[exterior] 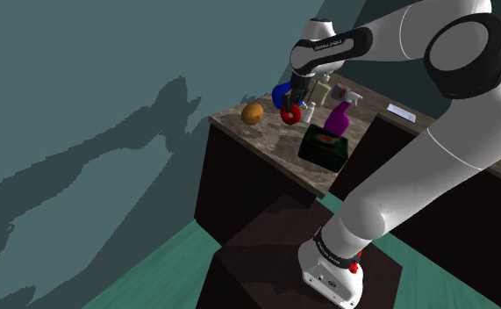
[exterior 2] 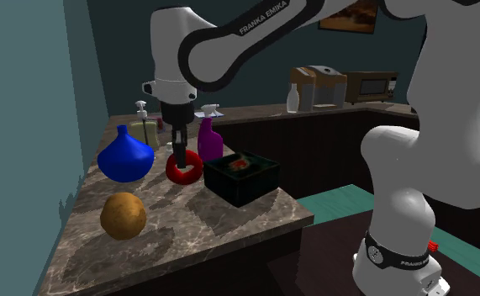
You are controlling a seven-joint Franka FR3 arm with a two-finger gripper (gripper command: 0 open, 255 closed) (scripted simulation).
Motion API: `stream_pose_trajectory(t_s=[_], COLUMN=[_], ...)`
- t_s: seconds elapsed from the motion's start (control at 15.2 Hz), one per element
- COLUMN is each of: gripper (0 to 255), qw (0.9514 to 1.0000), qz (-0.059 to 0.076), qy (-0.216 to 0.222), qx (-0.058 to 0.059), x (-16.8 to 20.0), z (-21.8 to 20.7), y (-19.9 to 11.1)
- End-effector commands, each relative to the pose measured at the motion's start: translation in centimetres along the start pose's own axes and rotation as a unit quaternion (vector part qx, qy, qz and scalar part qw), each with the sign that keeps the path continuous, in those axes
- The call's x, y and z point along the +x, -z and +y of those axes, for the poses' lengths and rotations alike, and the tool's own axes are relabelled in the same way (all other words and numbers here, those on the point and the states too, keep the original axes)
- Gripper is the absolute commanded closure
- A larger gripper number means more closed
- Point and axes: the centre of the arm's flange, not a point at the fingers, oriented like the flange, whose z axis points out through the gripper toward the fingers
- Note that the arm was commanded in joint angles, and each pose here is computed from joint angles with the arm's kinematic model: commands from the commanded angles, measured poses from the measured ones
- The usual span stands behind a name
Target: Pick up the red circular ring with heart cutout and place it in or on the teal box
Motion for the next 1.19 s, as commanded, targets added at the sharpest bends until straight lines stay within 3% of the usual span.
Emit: stream_pose_trajectory(t_s=[0.0,0.92,0.99,1.06,1.12], gripper=[255,255,255,0,0], qw=[1.0000,1.0000,1.0000,1.0000,0.9993], qz=[0.000,0.000,0.000,0.000,0.033], qy=[0.000,0.000,0.000,0.000,-0.001], qx=[0.000,0.000,0.000,0.000,0.015], x=[0.0,0.2,0.2,0.2,-1.5], z=[0.3,1.6,1.5,1.5,2.1], y=[1.1,8.3,7.8,7.8,8.8])
